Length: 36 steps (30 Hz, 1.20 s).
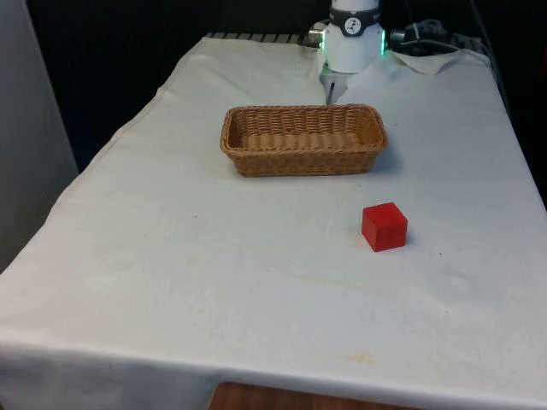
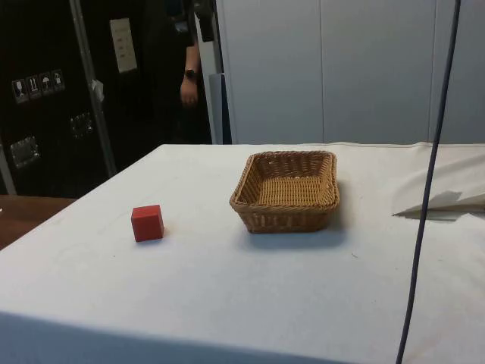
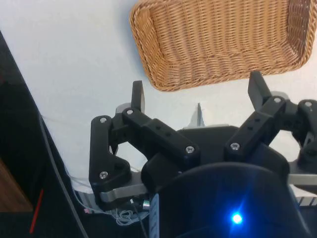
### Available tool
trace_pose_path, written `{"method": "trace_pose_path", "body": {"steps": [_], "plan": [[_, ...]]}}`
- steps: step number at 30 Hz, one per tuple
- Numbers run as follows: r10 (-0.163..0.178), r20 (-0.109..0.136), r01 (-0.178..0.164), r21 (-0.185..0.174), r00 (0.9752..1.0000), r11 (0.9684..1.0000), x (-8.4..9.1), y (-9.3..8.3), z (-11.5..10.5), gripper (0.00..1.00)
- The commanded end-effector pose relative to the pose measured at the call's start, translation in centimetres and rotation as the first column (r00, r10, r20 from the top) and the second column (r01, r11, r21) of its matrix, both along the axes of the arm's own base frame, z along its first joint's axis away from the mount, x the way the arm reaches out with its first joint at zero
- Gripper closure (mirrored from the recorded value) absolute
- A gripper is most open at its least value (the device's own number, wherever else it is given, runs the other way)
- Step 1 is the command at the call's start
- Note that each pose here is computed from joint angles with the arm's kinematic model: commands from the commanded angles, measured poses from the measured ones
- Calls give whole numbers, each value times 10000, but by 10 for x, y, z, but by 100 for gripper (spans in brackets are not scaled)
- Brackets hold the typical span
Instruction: Pick up the cube and place it into the basket.
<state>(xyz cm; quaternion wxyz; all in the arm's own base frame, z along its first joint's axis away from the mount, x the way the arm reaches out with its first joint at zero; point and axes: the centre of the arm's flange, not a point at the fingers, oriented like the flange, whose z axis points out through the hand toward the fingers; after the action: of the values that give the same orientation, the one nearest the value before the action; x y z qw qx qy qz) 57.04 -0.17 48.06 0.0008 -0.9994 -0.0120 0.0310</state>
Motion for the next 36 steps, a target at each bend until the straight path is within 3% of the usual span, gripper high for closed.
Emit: {"method": "trace_pose_path", "body": {"steps": [1, 12, 26, 28, 29, 36], "plan": [[14, -20, -14, -15, 10000, 10000, 4, 2, -2, 0], [50, 112, -49, -125, 9999, 9999, 22, 15, -10, 0], [55, 574, -42, -236, 9983, 9997, 53, 40, -40, 0], [83, 519, -74, -176, 9986, 9998, 50, 38, -38, 0], [64, 637, -48, -257, 9979, 9997, 56, 43, -44, 0], [202, 873, -177, -295, 9960, 9994, 68, 54, -61, 0]]}}
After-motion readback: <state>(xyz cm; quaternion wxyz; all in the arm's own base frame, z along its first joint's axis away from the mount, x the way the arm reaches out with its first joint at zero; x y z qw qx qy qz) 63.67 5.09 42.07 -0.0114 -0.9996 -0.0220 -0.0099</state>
